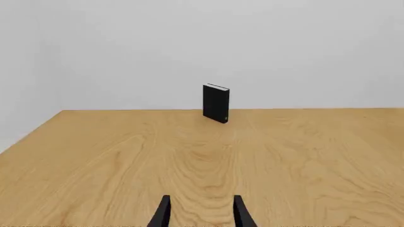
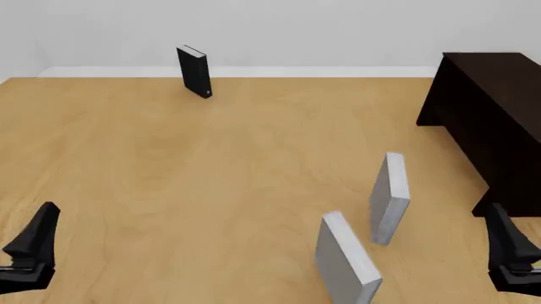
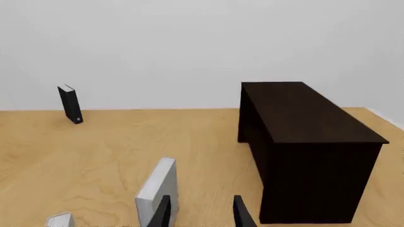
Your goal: Pick up the book on the right and place it on the cabinet shelf.
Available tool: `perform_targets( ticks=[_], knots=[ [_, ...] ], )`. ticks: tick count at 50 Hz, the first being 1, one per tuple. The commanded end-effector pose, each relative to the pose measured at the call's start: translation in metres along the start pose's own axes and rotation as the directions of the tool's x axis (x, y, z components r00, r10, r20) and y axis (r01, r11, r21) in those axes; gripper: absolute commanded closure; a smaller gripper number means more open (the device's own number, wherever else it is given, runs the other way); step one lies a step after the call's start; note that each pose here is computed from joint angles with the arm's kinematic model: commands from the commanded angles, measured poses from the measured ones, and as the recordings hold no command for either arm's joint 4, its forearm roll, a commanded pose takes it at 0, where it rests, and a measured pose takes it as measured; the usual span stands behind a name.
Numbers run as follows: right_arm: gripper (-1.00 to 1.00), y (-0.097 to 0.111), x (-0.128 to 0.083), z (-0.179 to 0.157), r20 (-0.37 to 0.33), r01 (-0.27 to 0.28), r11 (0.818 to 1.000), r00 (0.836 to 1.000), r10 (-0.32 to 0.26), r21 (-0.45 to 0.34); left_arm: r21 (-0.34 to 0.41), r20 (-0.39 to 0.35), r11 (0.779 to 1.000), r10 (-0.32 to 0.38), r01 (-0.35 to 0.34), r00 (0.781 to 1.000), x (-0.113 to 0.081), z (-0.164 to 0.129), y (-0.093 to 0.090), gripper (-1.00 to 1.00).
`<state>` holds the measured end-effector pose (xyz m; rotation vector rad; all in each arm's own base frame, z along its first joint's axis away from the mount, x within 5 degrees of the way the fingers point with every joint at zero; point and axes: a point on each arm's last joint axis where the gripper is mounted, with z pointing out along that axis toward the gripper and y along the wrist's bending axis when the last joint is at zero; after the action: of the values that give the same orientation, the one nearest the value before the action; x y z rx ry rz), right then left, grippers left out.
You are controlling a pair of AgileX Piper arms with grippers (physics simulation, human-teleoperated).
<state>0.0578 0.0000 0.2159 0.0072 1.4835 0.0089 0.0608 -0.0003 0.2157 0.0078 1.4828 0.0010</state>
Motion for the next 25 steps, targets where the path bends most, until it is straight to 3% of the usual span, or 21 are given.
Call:
perform_targets(
  ticks=[1, 4, 6, 11, 13, 15, 16, 17, 18, 20, 22, 25],
  knots=[
    [-1.00, 0.000, -0.010, -0.001, -0.029, 0.020, 1.000, 0.999, -0.020, 0.009, 0.024, -0.003, 1.000, -0.014, 0.014, 1.000, 0.002, -0.004, -0.001, -1.00],
    [-1.00, -0.001, -0.024, -0.002, -0.033, 0.026, 1.000, 0.999, -0.025, 0.014, 0.030, -0.006, 0.999, -0.019, 0.019, 1.000, 0.002, -0.004, -0.002, -1.00],
    [-1.00, 0.001, -0.044, 0.002, -0.035, 0.055, 0.998, 0.998, -0.056, -0.012, 0.031, -0.004, 0.999, -0.022, 0.022, 1.000, 0.001, -0.003, -0.002, -1.00],
    [-1.00, 0.001, -0.086, 0.012, -0.034, 0.042, 0.999, 0.999, -0.042, 0.005, 0.038, -0.005, 0.999, -0.018, 0.018, 1.000, 0.002, -0.003, -0.002, -1.00],
    [-1.00, 0.003, -0.102, 0.021, -0.060, 0.073, 0.997, 0.995, -0.075, -0.036, 0.035, -0.006, 0.999, -0.019, 0.020, 1.000, 0.002, -0.002, -0.002, -1.00],
    [-1.00, 0.003, -0.113, 0.027, -0.075, 0.057, 0.998, 0.995, -0.059, -0.034, 0.035, -0.007, 0.999, -0.021, 0.021, 1.000, 0.001, -0.001, -0.002, -1.00],
    [-1.00, 0.001, -0.118, 0.035, -0.120, 0.076, 0.997, 0.990, -0.076, -0.005, 0.038, -0.008, 0.999, -0.019, 0.019, 1.000, 0.001, 0.001, -0.002, -1.00],
    [-1.00, 0.003, -0.125, 0.039, -0.126, 0.092, 0.995, 0.987, -0.095, -0.033, 0.042, -0.006, 0.999, -0.020, 0.020, 1.000, 0.001, 0.002, -0.003, -1.00],
    [-1.00, 0.005, -0.144, 0.037, -0.103, 0.087, 0.995, 0.990, -0.092, -0.053, 0.044, -0.004, 0.999, -0.025, 0.025, 1.000, 0.000, 0.003, -0.003, -1.00],
    [-1.00, 0.003, -0.147, 0.050, -0.169, 0.073, 0.997, 0.983, -0.077, -0.032, 0.052, -0.005, 0.998, -0.024, 0.024, 1.000, 0.000, 0.005, -0.003, -1.00],
    [-1.00, 0.008, -0.163, 0.052, -0.159, 0.073, 0.995, 0.984, -0.084, -0.075, 0.053, -0.002, 0.998, -0.028, 0.028, 1.000, -0.001, 0.006, -0.004, -1.00],
    [-1.00, 0.009, -0.180, 0.066, -0.210, 0.080, 0.993, 0.973, -0.096, -0.081, 0.066, -0.001, 0.997, -0.030, 0.030, 1.000, -0.001, 0.008, -0.005, -1.00]
  ],
)
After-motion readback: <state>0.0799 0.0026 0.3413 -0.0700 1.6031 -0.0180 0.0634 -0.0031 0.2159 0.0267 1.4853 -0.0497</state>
